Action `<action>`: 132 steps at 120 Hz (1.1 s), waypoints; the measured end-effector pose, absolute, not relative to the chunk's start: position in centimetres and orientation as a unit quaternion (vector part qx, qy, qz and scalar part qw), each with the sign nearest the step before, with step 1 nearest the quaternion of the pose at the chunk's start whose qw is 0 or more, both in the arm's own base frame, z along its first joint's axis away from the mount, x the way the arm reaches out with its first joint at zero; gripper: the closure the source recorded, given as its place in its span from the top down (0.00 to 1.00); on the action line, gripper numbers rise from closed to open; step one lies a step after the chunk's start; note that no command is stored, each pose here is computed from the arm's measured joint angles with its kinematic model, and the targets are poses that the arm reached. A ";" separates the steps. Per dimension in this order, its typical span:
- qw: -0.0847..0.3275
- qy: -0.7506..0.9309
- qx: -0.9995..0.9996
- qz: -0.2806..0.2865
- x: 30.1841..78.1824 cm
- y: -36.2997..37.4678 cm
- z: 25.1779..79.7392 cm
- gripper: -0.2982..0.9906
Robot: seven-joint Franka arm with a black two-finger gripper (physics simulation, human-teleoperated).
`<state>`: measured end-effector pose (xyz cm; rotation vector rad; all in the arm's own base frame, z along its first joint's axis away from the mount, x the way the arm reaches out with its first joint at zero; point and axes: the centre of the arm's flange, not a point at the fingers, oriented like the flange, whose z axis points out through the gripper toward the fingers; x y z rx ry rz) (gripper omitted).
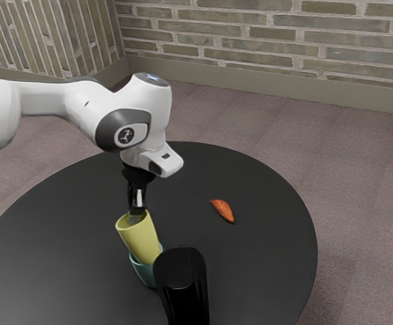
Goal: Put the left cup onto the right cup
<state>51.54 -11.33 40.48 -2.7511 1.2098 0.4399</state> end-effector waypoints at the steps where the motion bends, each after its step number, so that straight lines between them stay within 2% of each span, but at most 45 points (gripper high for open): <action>1: 0.052 0.397 -0.905 0.145 51.6 -11.2 40.5 0.16; 26: 0.051 0.391 -0.902 0.173 52.3 -10.8 37.4 0.16; 50: 0.059 0.423 -0.896 0.124 52.9 -12.8 42.6 0.49; 72: 0.061 0.435 -0.892 0.106 52.9 -12.8 44.7 0.65; 77: 0.065 0.436 -0.893 0.094 53.4 -12.8 46.0 0.67; 85: 0.088 0.439 -0.893 0.053 55.1 -12.7 51.0 0.70; 99: 0.105 0.434 -0.894 0.039 56.4 -11.8 54.5 0.73; 132: 0.089 0.421 -0.901 0.049 56.8 -9.1 55.5 0.76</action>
